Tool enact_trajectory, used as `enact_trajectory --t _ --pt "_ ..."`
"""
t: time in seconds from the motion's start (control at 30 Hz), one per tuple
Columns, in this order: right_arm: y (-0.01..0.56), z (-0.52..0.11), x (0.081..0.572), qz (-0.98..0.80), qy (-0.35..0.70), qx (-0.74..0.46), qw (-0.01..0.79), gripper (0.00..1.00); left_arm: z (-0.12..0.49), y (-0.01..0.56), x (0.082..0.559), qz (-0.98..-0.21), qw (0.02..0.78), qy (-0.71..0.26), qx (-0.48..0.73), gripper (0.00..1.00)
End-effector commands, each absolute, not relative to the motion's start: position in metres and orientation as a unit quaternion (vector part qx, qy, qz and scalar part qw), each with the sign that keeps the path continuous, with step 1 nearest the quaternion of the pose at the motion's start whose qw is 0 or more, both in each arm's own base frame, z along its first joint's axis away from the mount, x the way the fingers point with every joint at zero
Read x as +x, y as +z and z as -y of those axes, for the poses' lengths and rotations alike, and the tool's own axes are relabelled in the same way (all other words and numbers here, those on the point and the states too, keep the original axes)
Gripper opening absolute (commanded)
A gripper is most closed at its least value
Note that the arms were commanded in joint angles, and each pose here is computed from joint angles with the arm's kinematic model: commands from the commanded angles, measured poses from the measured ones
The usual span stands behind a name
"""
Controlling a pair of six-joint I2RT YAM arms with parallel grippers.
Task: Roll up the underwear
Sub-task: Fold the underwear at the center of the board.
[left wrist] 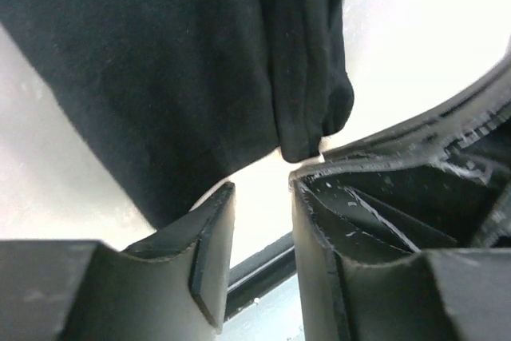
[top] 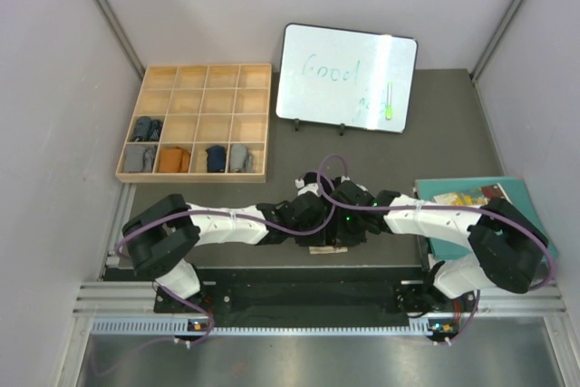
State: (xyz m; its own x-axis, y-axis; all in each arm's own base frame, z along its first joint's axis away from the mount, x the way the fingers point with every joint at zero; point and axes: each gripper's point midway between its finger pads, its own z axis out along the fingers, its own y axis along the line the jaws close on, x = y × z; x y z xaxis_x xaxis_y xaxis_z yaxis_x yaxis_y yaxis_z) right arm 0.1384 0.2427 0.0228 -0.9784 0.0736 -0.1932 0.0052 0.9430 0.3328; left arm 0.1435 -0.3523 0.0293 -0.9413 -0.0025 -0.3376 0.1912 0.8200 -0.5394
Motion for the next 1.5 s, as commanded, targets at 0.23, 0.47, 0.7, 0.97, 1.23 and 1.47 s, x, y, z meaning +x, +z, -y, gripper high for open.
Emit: enact_trajectory --t 0.23,0.47,0.7,0.97,1.23,1.47 --pt "-0.003 -0.256 0.142 -0.980 0.168 0.034 0.100 0.00 0.300 0.041 0.141 -0.947 0.209 -0.244 0.024 0.48" --pt "-0.002 -0.257 0.142 -0.980 0.170 0.032 0.100 0.00 0.286 0.033 0.144 -0.947 0.222 -0.232 -0.007 0.45" --pt "0.000 -0.256 0.141 -0.980 0.170 0.032 0.100 0.00 0.293 0.029 0.151 -0.941 0.235 -0.242 -0.017 0.42" --pt "0.011 -0.259 0.145 -0.979 0.173 0.026 0.108 0.00 0.290 0.019 0.153 -0.938 0.247 -0.243 -0.015 0.22" --pt "0.037 -0.277 0.157 -0.975 0.182 0.010 0.124 0.00 0.294 0.017 0.155 -0.931 0.261 -0.255 0.008 0.00" --pt "0.064 -0.303 0.168 -0.970 0.192 -0.006 0.151 0.00 0.288 0.010 0.149 -0.935 0.251 -0.251 0.011 0.00"
